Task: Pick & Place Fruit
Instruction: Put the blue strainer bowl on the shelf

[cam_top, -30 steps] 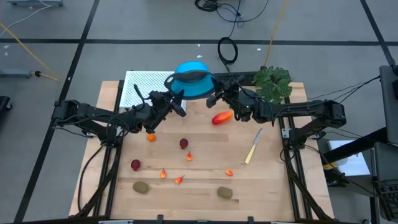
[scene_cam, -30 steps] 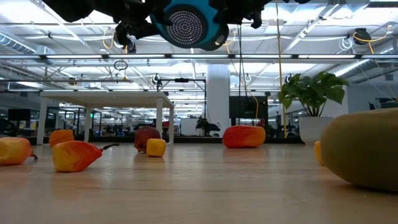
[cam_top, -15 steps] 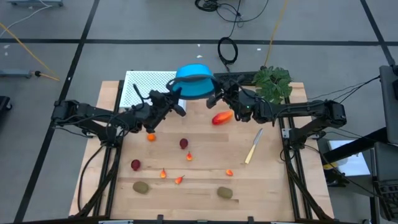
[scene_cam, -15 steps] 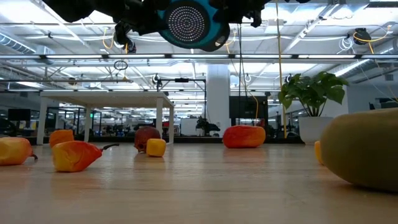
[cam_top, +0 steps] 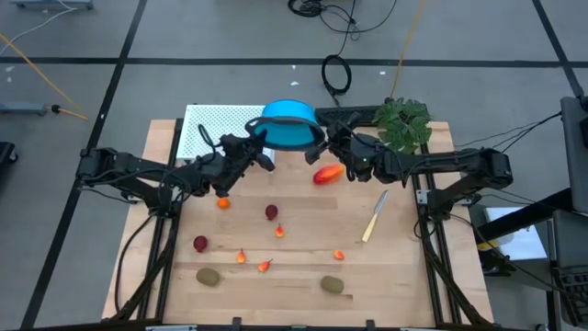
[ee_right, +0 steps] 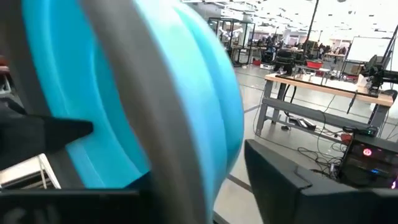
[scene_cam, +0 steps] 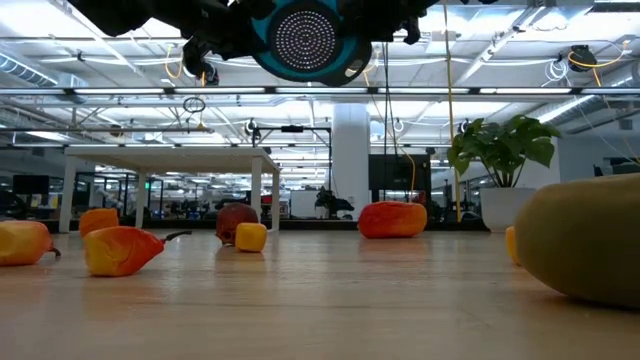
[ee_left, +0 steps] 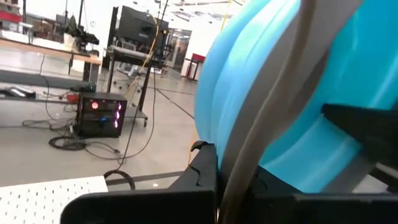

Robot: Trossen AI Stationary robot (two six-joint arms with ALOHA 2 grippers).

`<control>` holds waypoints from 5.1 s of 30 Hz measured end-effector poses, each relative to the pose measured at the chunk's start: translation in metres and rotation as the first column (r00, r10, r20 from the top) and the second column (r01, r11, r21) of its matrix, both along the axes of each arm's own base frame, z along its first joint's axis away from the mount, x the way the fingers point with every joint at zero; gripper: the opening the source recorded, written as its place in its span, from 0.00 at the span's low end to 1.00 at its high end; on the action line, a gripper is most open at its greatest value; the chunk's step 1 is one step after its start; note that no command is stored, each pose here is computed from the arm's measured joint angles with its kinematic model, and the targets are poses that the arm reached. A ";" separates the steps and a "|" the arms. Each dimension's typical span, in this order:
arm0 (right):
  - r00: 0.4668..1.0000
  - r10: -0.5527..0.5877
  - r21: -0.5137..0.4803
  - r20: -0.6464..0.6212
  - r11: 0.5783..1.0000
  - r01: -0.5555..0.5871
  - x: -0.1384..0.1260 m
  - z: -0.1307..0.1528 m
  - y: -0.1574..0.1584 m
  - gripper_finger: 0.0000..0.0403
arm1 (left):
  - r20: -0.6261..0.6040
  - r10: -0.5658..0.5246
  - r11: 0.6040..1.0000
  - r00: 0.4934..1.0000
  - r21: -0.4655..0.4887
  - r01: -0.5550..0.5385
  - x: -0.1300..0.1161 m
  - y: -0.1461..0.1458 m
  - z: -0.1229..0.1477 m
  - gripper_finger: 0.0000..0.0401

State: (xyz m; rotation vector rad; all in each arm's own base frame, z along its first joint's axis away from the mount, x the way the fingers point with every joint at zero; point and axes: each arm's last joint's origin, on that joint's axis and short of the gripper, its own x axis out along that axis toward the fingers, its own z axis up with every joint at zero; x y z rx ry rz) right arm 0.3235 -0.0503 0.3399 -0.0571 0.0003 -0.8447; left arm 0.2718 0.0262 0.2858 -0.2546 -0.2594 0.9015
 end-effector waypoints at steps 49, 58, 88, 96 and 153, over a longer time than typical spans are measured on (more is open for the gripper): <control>0.864 0.407 0.096 -0.296 0.913 -0.397 -0.064 0.020 0.045 0.02 | 0.098 -0.273 0.806 0.957 -0.520 0.283 -0.057 0.064 -0.004 0.00; 0.709 0.611 0.215 -0.352 0.790 -0.574 -0.067 0.010 0.052 0.00 | 0.136 -0.342 0.714 0.930 -0.605 0.351 -0.063 0.076 -0.001 0.00; 0.554 0.778 0.131 -0.295 0.608 -0.783 -0.155 -0.021 0.046 0.00 | -0.204 -0.440 0.395 0.875 -0.918 -0.015 -0.101 0.118 0.081 0.00; 0.531 0.814 0.160 -0.235 0.571 -0.805 -0.174 -0.035 0.048 0.00 | -0.201 -0.432 0.289 0.879 -0.954 -0.076 -0.125 0.134 0.076 0.00; 0.475 0.857 0.189 -0.200 0.509 -0.840 -0.190 -0.053 0.051 0.00 | -0.403 -0.141 0.108 0.904 -0.914 -0.390 -0.205 0.164 0.065 0.00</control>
